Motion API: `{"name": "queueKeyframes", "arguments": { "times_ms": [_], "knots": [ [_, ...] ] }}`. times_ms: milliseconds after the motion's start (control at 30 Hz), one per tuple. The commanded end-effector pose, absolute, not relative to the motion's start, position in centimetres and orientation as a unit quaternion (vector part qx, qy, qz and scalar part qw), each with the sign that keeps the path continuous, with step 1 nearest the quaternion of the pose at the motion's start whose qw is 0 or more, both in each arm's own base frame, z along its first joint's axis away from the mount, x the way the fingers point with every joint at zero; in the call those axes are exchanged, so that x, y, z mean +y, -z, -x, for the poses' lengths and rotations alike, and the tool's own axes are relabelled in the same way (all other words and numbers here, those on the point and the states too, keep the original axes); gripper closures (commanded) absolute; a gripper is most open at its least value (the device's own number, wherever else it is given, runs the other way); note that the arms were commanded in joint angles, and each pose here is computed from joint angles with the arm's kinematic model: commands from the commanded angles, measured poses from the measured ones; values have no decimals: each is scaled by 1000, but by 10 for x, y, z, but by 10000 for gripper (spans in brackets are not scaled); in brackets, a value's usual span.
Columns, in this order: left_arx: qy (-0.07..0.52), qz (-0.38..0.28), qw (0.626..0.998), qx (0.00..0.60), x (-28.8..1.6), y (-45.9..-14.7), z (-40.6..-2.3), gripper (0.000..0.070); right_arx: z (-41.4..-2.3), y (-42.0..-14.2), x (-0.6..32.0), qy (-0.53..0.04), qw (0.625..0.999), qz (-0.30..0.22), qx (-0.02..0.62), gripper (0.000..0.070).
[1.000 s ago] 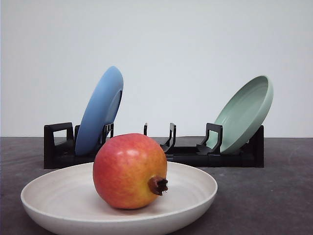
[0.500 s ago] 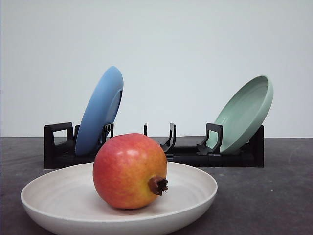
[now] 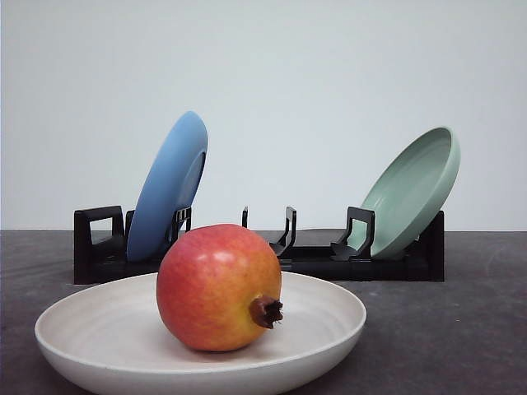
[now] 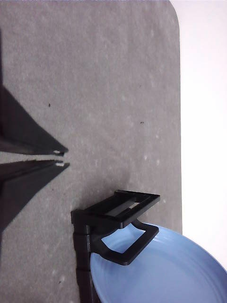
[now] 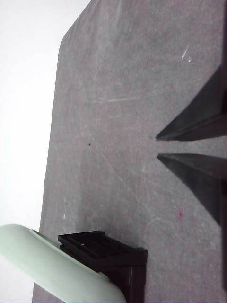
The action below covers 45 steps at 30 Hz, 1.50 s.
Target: Place pomegranate in white plate
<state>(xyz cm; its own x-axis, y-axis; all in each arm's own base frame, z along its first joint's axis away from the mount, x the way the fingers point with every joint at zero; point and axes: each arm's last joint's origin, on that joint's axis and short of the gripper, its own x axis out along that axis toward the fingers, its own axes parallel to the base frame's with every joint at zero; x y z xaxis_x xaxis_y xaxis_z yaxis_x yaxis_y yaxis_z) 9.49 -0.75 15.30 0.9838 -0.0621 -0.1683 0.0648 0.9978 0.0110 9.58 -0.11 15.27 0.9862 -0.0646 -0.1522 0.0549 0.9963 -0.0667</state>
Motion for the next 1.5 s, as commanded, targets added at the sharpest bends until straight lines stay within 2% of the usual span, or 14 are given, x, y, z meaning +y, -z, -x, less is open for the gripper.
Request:
{"name": "queueKeyframes", "arguments": {
  "times_ms": [0,1467],
  "knots": [
    [33,-11,995,89,-8,-149,-95,700,-96,-152,-1,33,996,35,75,654],
    [33,-11,995,89,-8,-149,-95,700,-96,-152,-1,33,996,35,75,654]
  ]
}}
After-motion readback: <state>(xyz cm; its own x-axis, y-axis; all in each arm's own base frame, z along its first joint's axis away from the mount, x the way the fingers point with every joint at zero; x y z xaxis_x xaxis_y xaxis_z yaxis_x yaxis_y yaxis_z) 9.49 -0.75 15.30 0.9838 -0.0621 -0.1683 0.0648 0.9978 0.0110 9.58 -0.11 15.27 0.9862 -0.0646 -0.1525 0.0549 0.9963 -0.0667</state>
